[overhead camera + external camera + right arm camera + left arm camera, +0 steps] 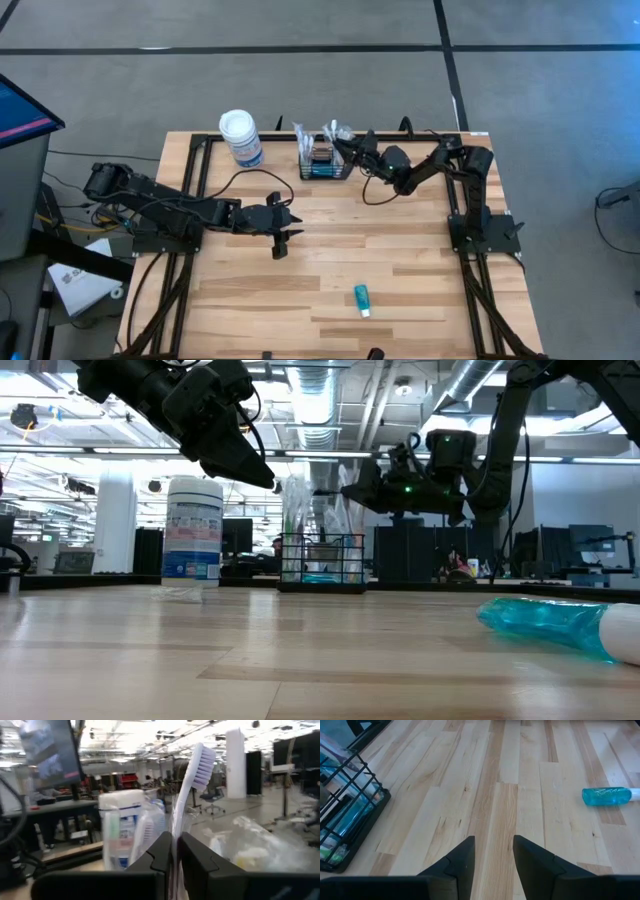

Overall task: Pick & Place toothbrushing station
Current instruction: Put the purple toothbrush into the black wire organizer

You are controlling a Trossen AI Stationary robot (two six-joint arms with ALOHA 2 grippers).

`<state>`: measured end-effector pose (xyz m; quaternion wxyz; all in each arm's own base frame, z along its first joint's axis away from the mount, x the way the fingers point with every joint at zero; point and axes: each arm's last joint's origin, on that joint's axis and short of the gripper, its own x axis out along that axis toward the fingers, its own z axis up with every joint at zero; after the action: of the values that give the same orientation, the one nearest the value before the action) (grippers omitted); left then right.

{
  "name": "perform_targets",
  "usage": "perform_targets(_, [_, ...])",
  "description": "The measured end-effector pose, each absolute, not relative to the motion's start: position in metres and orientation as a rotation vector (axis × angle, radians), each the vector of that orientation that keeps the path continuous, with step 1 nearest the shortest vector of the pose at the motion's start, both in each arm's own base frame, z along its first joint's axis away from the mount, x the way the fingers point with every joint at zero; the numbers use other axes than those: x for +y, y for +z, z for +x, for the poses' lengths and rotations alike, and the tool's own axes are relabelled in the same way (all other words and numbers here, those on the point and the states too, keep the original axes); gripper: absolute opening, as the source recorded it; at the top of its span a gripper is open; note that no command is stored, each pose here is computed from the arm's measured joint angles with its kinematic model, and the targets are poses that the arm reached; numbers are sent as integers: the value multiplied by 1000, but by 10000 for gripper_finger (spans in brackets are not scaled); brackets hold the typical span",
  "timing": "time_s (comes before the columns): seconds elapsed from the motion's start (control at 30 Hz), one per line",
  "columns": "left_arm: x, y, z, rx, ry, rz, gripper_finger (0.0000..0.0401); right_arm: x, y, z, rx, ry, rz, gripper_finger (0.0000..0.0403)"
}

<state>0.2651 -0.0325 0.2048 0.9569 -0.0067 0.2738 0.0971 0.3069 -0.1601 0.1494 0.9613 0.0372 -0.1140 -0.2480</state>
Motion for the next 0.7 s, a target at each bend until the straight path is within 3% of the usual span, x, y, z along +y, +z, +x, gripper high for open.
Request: perform_targets(0.7, [-33, 205, 265, 553, 196, -14, 127, -153, 140, 312, -143, -522, 108, 43])
